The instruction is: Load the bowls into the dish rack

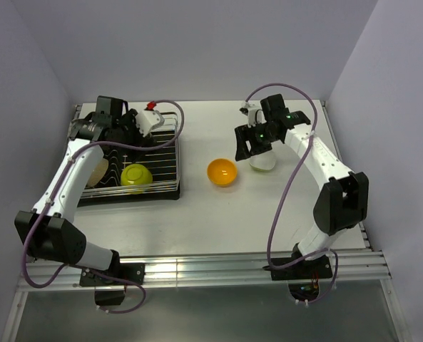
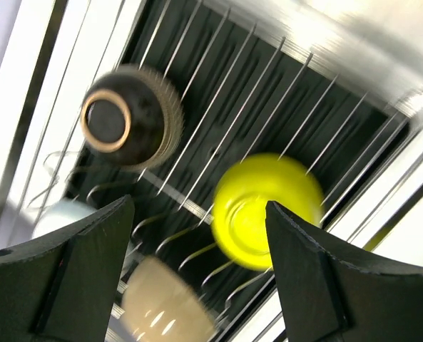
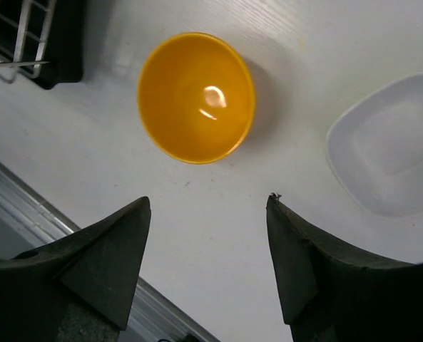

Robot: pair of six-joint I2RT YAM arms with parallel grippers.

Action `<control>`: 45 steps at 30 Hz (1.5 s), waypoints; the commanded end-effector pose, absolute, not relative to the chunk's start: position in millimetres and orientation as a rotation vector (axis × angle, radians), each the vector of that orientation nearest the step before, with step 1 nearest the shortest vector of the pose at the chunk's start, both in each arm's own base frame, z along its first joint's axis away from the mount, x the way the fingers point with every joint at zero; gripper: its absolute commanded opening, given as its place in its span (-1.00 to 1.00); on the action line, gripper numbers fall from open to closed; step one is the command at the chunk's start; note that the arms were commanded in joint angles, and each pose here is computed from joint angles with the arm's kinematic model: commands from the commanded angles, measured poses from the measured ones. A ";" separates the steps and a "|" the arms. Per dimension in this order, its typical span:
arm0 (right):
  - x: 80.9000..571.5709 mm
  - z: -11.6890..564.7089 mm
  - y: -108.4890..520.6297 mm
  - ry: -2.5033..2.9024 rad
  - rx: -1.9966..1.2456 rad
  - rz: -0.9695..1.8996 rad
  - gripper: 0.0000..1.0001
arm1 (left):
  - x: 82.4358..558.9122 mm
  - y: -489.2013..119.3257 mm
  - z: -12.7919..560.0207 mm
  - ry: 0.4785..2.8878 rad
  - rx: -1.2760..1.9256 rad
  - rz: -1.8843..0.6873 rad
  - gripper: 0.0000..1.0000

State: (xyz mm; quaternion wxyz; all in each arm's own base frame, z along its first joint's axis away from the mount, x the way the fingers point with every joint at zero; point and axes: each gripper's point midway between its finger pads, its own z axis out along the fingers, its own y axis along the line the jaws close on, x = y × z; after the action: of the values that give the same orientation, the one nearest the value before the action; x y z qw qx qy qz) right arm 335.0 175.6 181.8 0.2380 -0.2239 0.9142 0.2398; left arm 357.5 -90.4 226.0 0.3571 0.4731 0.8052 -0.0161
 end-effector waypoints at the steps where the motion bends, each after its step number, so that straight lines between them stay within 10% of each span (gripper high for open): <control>1: 351.4 172.0 159.1 2.546 -0.535 0.538 0.43 | 358.5 -123.5 248.8 2.031 1.066 -0.279 0.61; 45: 408.4 66.8 28.7 2.794 0.169 0.284 0.08 | 365.0 -162.0 241.4 2.077 0.830 -0.617 0.64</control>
State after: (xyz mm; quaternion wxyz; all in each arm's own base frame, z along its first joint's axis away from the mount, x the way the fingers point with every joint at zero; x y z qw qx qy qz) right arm 400.2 27.2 83.5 0.1738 0.0403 0.9790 0.0987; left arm 360.5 -160.5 233.6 0.3846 0.3317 0.8275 -0.2393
